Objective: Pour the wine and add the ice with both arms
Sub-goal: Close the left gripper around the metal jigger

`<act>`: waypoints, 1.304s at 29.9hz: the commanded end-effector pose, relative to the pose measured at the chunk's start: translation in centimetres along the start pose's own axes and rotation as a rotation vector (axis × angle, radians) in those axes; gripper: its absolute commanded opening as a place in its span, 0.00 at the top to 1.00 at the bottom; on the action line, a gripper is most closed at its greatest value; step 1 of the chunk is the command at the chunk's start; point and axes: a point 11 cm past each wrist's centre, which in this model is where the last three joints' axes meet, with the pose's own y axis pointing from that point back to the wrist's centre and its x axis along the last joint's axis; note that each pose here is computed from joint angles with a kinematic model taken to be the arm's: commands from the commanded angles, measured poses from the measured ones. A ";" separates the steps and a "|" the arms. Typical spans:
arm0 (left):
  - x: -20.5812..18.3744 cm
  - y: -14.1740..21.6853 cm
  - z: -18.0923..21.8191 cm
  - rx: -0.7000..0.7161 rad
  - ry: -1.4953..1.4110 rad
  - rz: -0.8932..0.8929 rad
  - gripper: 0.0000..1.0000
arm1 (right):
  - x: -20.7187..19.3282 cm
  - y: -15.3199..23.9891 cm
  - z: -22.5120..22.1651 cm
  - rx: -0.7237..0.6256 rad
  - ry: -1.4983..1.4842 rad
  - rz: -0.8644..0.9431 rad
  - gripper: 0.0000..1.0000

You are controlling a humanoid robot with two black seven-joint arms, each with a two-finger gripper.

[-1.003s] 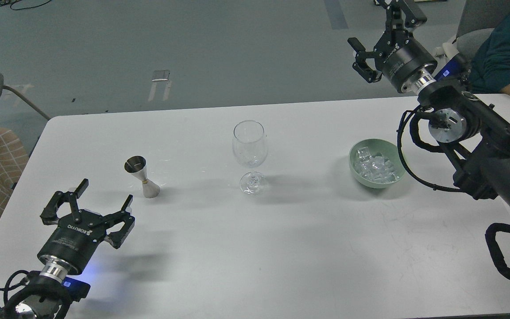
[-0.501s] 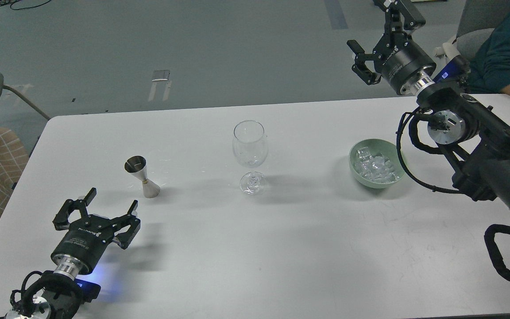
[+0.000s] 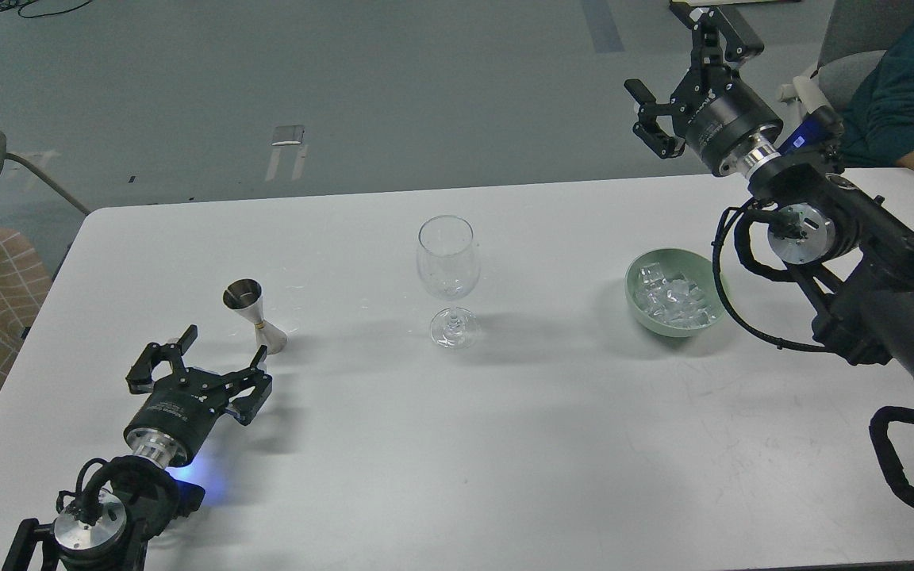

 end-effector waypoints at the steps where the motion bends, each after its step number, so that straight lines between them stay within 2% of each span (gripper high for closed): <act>1: -0.1 -0.2 0.0 0.000 -0.001 -0.002 0.02 | -0.1 0.0 0.0 0.000 -0.001 -0.001 0.00; 15: -1.3 -2.0 -1.2 0.027 -0.021 0.009 0.03 | 0.0 0.0 0.1 -0.001 0.000 0.001 0.00; 39: -1.1 -3.7 -1.5 0.027 0.002 0.048 0.05 | 0.3 0.3 0.3 -0.006 0.000 0.007 0.00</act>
